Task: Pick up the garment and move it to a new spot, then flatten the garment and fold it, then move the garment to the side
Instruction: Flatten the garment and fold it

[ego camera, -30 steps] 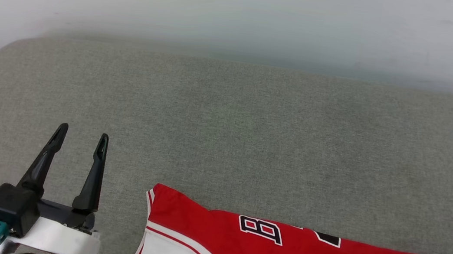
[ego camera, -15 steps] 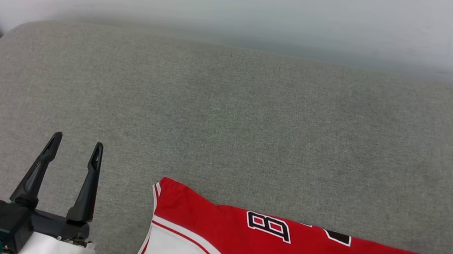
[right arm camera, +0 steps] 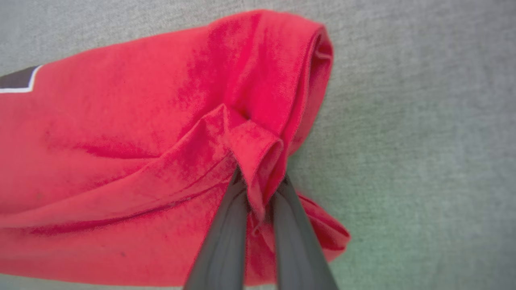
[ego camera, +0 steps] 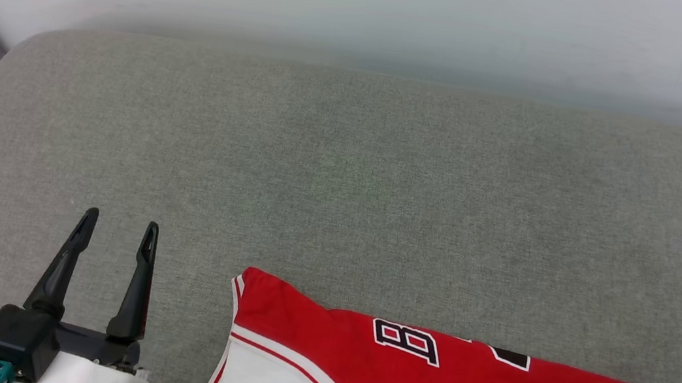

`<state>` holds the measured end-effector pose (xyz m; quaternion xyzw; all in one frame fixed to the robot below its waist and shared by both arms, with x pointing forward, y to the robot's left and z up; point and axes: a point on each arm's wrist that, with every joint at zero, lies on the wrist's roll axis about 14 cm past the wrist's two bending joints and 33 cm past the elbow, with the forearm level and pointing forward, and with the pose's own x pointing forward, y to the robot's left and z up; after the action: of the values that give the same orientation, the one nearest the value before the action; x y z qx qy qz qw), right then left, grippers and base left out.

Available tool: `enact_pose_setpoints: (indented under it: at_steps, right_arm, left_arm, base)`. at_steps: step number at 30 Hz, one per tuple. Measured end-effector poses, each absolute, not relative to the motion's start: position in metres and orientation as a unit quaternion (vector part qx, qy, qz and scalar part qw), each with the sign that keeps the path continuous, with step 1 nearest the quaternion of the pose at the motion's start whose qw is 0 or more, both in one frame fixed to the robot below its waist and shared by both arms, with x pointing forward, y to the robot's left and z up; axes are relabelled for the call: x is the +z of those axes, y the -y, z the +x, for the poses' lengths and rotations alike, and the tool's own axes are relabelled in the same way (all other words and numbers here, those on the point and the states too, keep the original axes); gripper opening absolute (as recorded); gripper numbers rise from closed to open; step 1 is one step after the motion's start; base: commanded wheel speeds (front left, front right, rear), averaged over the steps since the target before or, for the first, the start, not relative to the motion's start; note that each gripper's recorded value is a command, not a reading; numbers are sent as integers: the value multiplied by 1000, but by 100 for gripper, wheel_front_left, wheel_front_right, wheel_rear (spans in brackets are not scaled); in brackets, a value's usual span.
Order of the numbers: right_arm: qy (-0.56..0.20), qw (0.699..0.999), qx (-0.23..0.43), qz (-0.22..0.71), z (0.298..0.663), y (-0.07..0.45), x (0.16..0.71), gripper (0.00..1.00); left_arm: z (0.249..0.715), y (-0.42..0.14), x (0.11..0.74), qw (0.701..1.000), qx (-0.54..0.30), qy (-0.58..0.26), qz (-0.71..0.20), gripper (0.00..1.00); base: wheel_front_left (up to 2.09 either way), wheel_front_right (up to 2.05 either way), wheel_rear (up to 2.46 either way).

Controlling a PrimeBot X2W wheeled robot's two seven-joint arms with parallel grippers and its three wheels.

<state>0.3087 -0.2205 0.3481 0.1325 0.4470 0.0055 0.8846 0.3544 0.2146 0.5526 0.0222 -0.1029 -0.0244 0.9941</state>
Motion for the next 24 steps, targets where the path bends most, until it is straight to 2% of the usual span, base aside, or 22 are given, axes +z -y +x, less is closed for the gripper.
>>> enact_pose_setpoints:
  at_steps: [6,16,20,24]
  right_arm:
    - [-408,903,-21,136,315,239,361,0]
    - [-374,915,-124,81,306,334,389,0]
    - [-366,918,-126,85,305,334,394,0]
    - [-365,923,-98,71,303,318,400,0]
  left_arm:
    - [351,-212,554,994,-28,106,20,100]
    - [352,-201,555,993,-44,110,12,100]
    - [353,-195,553,993,-53,108,11,100]
    - [348,-192,548,993,-55,101,-1,100]
  base:
    - [0,0,0]
    - [0,0,0]
    - [0,0,0]
    - [0,0,0]
